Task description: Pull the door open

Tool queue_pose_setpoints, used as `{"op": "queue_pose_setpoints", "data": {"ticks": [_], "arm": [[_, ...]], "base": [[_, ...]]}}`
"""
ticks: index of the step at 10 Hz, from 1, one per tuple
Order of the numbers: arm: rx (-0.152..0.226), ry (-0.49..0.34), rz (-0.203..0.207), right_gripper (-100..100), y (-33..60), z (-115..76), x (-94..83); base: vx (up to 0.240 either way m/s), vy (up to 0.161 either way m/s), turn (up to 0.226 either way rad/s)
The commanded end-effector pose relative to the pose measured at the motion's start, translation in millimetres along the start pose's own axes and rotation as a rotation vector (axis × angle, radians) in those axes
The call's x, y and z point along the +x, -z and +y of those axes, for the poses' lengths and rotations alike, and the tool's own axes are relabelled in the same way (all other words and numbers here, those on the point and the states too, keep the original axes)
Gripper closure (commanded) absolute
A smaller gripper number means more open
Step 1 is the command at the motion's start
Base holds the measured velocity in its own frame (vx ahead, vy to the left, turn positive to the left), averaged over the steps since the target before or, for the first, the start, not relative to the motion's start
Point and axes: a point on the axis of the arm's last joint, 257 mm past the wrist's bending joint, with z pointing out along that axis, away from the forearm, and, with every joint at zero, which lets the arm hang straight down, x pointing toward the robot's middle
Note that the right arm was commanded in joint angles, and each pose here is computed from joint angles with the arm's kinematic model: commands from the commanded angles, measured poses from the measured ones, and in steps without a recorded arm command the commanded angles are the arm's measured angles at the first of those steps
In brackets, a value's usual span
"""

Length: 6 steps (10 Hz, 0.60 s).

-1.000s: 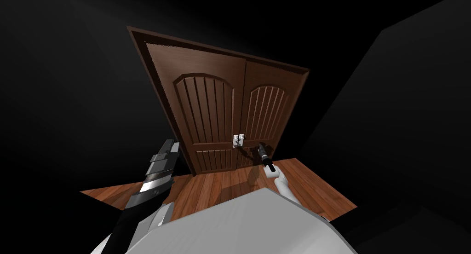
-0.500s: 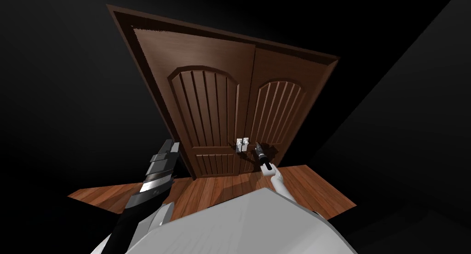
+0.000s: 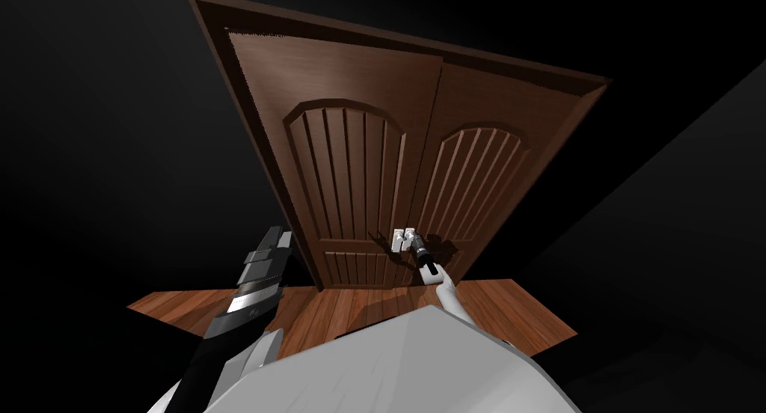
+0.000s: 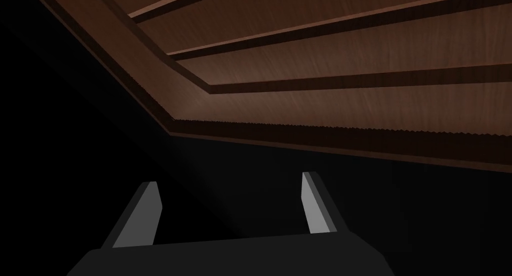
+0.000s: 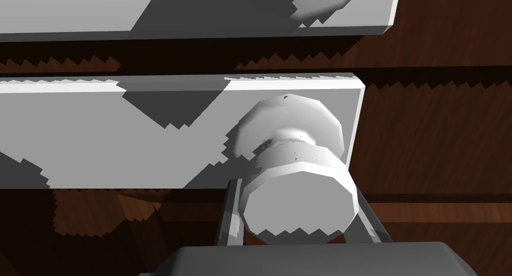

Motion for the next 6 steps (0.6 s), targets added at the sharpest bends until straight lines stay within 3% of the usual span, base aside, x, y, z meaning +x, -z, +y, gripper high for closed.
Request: {"op": "queue_pose_setpoints", "data": {"ticks": [1, 4, 5, 6], "arm": [[0.005, 0.001, -0.003, 100, 1.3, -2.3, -1.7], [0.005, 0.001, -0.003, 100, 1.3, -2.3, -1.7], [0.023, 0.011, -0.023, 100, 7.6, -9.5, -17.9], [0.027, 0.015, -0.029, 100, 9.4, -10.9, -23.2]], "base": [[-0.028, -0.02, 0.026], [-0.009, -0.002, 0.002], [-0.098, -0.078, -0.089], [-0.158, -0.116, -0.128]]}}
